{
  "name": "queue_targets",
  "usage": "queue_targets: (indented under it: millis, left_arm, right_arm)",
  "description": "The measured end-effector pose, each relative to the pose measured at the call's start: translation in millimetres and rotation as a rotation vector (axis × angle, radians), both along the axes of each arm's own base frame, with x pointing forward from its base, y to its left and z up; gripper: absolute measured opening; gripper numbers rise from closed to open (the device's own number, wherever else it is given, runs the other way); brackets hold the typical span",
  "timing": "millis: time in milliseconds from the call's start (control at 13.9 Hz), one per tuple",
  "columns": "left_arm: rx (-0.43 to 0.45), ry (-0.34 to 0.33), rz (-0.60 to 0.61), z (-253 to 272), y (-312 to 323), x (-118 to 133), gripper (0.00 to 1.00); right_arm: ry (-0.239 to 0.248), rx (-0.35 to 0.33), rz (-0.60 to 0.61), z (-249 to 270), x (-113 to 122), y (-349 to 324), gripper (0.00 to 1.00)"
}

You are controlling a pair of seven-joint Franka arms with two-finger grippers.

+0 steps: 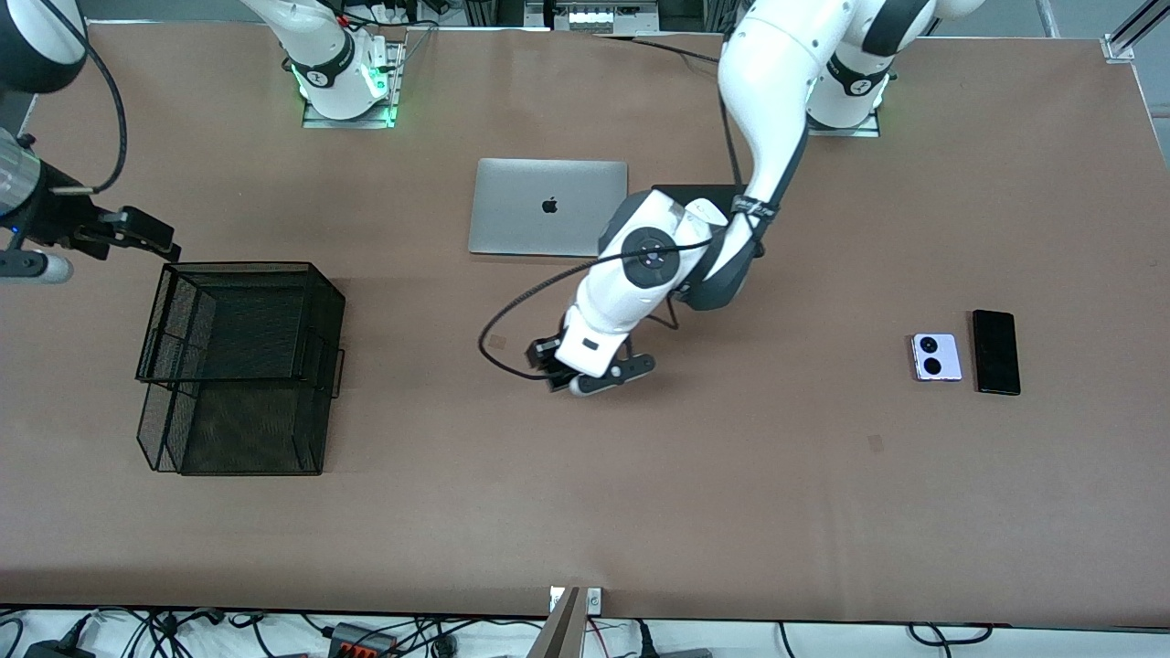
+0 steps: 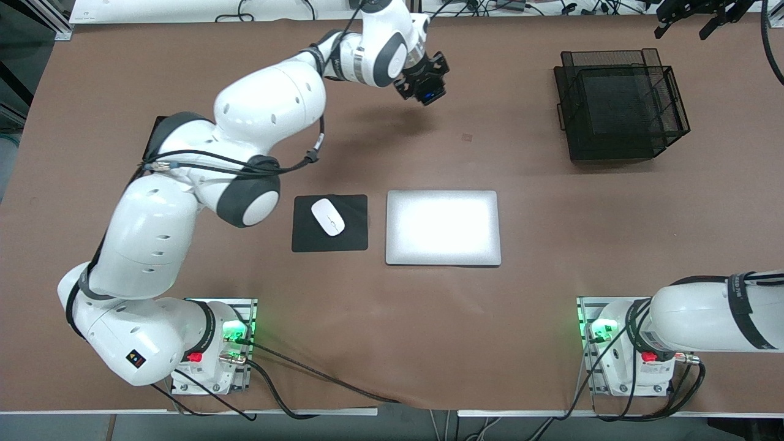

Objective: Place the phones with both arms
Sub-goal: 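Set the flip phone near the laptop while the right gripper approaches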

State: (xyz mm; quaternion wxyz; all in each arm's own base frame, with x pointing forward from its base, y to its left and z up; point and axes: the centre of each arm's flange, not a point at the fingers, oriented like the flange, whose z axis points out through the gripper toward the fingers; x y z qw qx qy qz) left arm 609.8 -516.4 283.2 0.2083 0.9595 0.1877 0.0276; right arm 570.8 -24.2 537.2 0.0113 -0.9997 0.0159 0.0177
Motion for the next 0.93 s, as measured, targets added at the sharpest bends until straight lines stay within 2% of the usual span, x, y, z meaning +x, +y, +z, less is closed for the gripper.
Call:
queue_targets:
  millis: [143,359,502,717,789,932]
  left_arm:
    - [0.003,-0.093,-0.074,-21.1,-19.6,-8.3,0.8]
    - [0.073,-0.174,-0.187,-63.7,-43.6,-29.1,0.8]
    - [0.094,-0.196,-0.236,-74.7,-56.4,-39.9,0.8]
    - [0.115,-0.211,-0.255,-81.6,-55.6,-38.7,0.81]
    - [0.12,-0.213,-0.256,-83.0,-54.0,-37.3,0.83]
    - [0.12,-0.217,-0.256,-81.9,-53.8,-36.1,0.99]
  right_arm:
    - [0.013,0.001,0.0,-8.5,4.9,0.0,1.0]
    - [0.022,0.004,0.021,-20.6,19.0,11.5,1.0]
    - [0.029,0.005,0.059,-29.4,31.6,33.7,1.0]
    - [0.067,0.006,0.099,-56.2,44.3,58.3,1.0]
    - [0.082,0.006,0.104,-66.4,47.6,61.7,1.0]
    - [0.097,0.006,0.112,-79.8,52.8,66.3,1.0]
